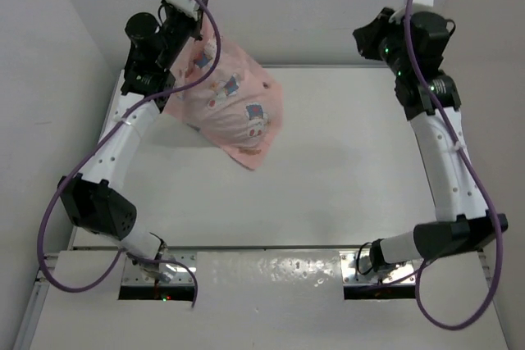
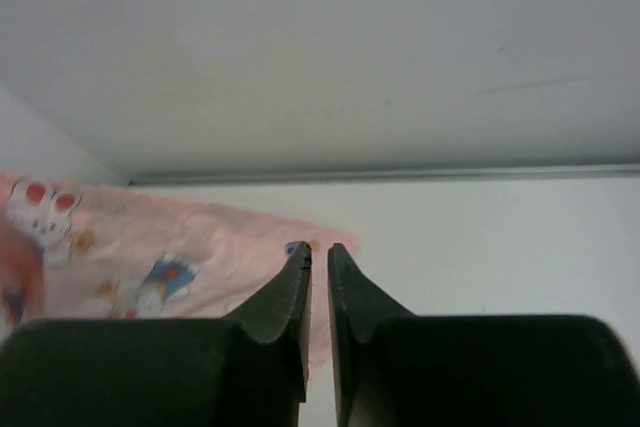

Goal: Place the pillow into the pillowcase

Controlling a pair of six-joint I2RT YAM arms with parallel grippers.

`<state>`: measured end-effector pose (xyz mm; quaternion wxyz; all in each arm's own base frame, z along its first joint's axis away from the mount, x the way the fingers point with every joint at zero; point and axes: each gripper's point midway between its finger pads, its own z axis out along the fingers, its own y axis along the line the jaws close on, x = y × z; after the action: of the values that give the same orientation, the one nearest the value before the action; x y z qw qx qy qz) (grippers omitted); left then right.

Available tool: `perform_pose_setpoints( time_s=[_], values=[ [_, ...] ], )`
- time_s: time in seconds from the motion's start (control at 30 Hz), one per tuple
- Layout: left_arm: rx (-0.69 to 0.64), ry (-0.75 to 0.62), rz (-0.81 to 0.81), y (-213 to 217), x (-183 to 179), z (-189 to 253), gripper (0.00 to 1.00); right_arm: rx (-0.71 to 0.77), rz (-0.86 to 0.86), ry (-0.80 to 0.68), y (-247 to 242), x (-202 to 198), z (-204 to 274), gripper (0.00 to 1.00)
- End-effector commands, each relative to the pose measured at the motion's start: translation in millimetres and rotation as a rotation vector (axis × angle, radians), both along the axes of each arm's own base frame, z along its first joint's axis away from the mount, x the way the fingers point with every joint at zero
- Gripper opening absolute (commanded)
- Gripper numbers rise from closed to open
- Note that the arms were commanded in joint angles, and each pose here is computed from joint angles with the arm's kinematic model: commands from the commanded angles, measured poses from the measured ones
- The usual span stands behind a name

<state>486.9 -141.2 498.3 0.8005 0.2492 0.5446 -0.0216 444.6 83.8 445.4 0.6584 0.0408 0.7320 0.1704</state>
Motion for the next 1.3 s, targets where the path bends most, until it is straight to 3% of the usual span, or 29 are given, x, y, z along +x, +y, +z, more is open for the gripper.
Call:
perform_pose_setpoints(
  time_s=[0.0,0.07,0.17,0.2,0.27,0.3,0.37,0.53,0.7,0.83,1.0,1.13,1.27],
  values=[
    [-0.034,-0.271,-0.104,-9.8,-73.9,84.3,0.00,0.025,0.123,-0.101,31.8,-31.3,16.1,0.13],
    [-0.042,-0.282,-0.123,-12.1,-80.2,91.6,0.00,0.024,0.152,0.015,44.3,-25.1,-24.4,0.16],
    [-0.075,-0.327,-0.164,-16.3,-89.8,117.4,0.00,0.017,0.183,0.090,55.4,-21.8,-52.3,0.30],
    [-0.072,-0.336,-0.188,-20.5,-90.4,120.4,0.00,0.012,0.189,0.106,57.0,-21.1,-60.8,0.46],
    [-0.084,-0.380,-0.242,-26.9,-101.8,136.0,0.00,-0.008,0.210,0.109,59.3,-21.3,-67.5,0.63],
    [-0.086,-0.395,-0.254,-27.5,-104.9,140.6,0.00,-0.021,0.223,0.101,60.6,-21.1,-68.8,0.81],
    [-0.089,-0.423,-0.285,-31.0,-113.0,149.0,0.00,-0.088,0.289,0.100,67.0,-24.2,-80.5,0.98],
    [-0.050,-0.450,-0.290,-33.2,-115.7,151.9,0.00,-0.268,0.609,0.148,92.2,-65.5,-133.6,0.99],
    [-0.016,-0.433,-0.296,-36.7,-110.4,142.2,0.00,-0.369,0.744,0.127,112.7,-116.5,-160.0,0.99],
    [-0.005,-0.424,-0.294,-38.0,-106.1,137.6,0.00,-0.392,0.856,0.112,162.3,-152.3,-178.0,0.99],
    [0.019,-0.422,-0.274,-36.8,-102.2,133.9,0.00,-0.473,0.892,0.163,197.2,-171.1,-215.4,0.99],
    [0.034,-0.426,-0.249,-33.8,-98.6,132.9,0.00,-0.419,0.898,0.160,228.8,-182.9,-220.8,0.99],
    [0.034,-0.435,-0.176,-27.3,-92.4,135.5,0.00,-0.381,0.747,0.130,233.2,-153.4,-207.0,0.99]
  ],
)
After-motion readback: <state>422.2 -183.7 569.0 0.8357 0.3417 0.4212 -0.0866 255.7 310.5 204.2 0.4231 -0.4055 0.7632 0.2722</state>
